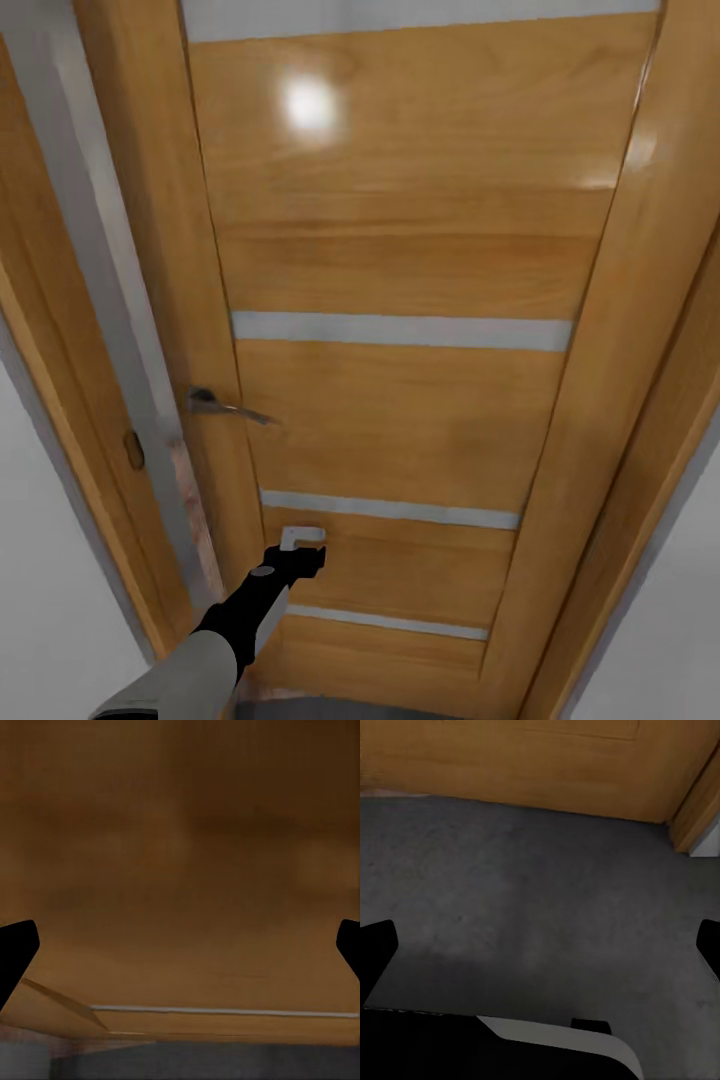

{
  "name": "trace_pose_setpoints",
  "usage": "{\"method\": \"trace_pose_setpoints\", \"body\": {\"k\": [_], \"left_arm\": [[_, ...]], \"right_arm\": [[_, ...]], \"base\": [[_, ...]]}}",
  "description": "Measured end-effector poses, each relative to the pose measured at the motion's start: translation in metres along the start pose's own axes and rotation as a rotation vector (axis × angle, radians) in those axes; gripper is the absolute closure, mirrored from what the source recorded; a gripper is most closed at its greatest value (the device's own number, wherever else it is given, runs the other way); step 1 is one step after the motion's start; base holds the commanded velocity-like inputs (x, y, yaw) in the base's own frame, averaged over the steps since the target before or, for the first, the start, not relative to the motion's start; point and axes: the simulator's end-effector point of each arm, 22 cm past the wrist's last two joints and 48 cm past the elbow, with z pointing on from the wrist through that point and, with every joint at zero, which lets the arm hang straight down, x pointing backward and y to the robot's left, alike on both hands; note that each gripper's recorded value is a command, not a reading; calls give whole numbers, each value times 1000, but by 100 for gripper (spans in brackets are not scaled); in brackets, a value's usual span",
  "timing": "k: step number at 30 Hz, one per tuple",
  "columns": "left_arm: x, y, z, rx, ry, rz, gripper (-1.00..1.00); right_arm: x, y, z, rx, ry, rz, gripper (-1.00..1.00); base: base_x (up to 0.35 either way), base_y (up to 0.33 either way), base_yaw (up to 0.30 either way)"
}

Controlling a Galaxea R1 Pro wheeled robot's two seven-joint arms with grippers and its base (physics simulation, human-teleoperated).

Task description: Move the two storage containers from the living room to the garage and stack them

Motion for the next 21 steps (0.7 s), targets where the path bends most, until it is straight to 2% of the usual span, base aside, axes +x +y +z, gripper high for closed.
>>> {"method": "trace_pose_setpoints", "body": {"k": [14,21], "left_arm": [[1,-1,0,4,2,-2,-100],[0,-1,0,2,-1,-2,-100]], "right_arm": [[0,0,0,0,2,0,-100],[-4,0,2,-1,-9,-1,-100]], "base": [[328,0,0],[70,0,0]]}}
